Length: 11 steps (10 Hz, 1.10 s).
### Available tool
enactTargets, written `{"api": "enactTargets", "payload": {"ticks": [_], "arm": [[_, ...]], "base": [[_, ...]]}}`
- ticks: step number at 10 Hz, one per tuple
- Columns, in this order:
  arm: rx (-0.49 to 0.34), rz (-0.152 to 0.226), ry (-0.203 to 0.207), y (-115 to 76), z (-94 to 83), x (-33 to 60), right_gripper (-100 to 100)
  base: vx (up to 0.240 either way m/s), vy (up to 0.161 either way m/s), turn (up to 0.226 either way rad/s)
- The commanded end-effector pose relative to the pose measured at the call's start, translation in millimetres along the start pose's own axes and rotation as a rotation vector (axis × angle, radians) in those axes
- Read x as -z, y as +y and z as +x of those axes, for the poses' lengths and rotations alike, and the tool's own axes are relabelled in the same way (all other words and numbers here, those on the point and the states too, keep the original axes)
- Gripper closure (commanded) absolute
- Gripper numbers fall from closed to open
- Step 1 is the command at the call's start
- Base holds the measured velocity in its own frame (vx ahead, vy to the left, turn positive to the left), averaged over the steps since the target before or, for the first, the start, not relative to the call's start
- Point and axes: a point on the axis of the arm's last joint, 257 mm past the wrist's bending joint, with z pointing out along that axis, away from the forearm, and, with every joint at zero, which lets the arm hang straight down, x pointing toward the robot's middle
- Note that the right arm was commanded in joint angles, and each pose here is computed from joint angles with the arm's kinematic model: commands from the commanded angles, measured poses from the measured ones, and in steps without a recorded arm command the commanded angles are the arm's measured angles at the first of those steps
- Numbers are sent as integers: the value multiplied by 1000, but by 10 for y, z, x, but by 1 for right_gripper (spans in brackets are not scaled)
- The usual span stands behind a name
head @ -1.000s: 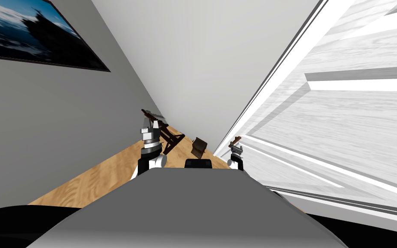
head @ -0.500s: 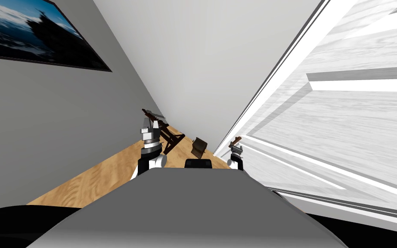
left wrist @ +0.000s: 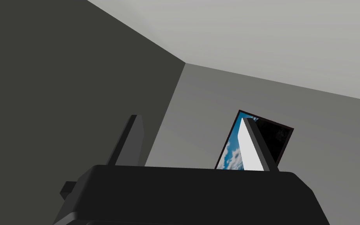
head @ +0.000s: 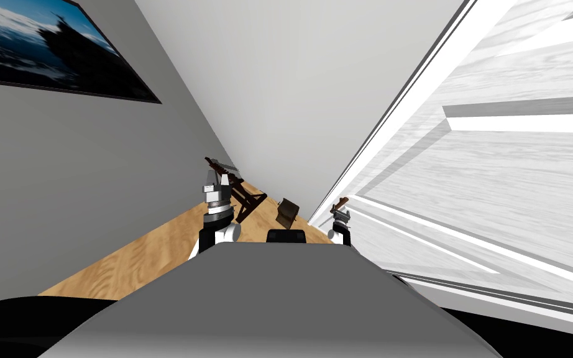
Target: Pull the door open
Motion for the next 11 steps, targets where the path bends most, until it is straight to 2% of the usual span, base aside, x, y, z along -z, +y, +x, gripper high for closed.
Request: {"api": "enactTargets", "payload": {"ticks": [1,11], "arm": [[0,0,0,0,0,0,-100],[0,-1,0,50,-1,-8,-100]], "base": [[-1,-7,21],[1,4,-12]]}}
